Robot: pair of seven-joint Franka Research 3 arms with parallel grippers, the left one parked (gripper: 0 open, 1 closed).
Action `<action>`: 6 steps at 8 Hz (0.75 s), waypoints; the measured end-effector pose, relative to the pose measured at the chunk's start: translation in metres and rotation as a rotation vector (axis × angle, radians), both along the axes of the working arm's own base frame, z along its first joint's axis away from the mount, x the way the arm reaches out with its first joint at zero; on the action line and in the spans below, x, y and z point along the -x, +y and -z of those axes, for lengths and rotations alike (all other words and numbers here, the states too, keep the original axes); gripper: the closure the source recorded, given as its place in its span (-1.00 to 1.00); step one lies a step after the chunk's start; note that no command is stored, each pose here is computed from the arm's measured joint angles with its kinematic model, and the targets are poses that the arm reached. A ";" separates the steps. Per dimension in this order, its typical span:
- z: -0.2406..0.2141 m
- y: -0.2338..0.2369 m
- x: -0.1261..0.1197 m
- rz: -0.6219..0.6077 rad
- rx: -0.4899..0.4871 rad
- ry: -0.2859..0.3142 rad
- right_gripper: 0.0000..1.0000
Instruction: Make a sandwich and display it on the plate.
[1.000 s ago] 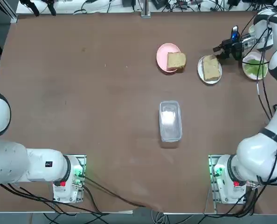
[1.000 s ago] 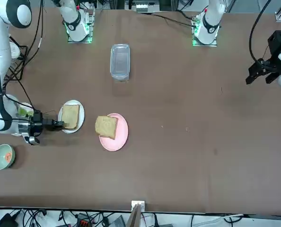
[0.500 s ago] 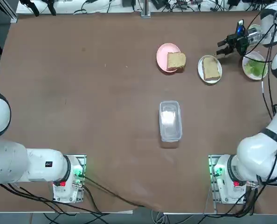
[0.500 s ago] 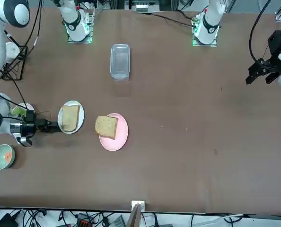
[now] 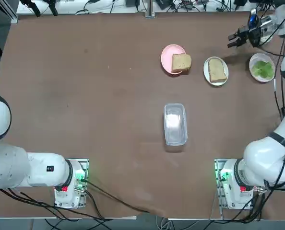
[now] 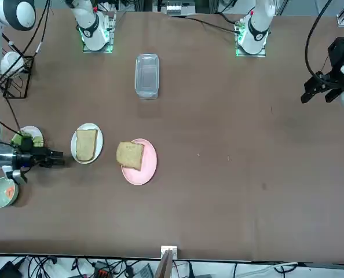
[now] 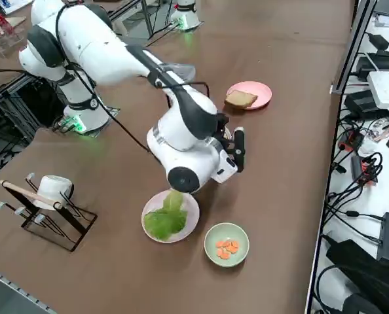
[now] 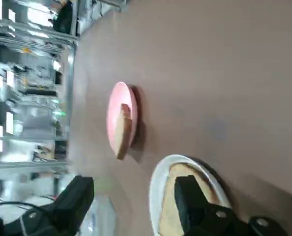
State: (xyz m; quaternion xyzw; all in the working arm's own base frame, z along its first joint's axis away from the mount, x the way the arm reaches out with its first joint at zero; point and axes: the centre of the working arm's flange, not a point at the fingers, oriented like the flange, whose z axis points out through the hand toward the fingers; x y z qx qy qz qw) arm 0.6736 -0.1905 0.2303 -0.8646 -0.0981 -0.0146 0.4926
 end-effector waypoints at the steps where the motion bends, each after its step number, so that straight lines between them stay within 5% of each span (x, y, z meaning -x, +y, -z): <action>1: -0.020 -0.011 -0.007 -0.023 0.081 -0.034 -1.00; 6: -0.070 -0.064 -0.044 -0.095 0.697 -0.224 -1.00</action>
